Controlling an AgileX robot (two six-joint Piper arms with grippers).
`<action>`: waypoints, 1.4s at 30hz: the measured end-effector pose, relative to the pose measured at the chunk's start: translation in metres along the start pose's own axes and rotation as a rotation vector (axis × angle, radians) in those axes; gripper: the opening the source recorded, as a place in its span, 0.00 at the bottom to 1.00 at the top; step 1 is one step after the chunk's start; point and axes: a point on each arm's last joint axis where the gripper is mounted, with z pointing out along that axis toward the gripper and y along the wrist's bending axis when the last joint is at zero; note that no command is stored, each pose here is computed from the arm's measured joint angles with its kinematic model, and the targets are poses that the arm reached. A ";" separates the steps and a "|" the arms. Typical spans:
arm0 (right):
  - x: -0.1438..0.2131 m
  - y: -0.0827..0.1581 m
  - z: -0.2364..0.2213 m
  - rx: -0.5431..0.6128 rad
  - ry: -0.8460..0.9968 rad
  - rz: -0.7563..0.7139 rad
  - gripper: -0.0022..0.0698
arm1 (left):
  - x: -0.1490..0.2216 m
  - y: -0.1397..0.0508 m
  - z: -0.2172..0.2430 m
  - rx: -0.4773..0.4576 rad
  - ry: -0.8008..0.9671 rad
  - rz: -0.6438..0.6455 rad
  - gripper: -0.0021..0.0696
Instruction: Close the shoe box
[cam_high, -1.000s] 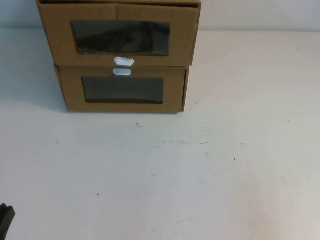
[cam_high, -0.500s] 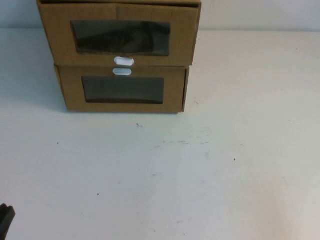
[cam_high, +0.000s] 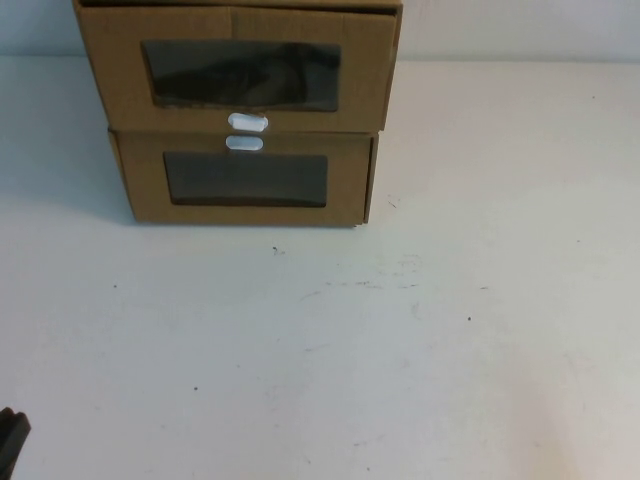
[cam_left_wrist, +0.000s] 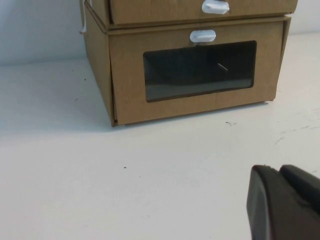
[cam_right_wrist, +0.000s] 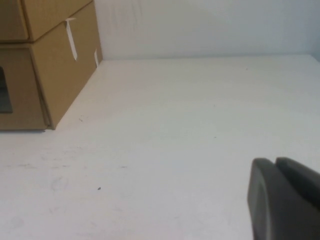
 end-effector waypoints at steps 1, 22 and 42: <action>0.002 0.000 0.000 -0.003 0.009 0.002 0.01 | 0.000 0.000 0.000 0.000 0.000 0.000 0.03; 0.018 0.004 -0.001 -0.044 0.179 0.051 0.01 | 0.000 0.000 0.000 0.000 0.000 0.000 0.03; 0.018 0.005 -0.001 -0.046 0.181 0.051 0.01 | 0.005 0.017 -0.002 -0.208 0.066 0.116 0.03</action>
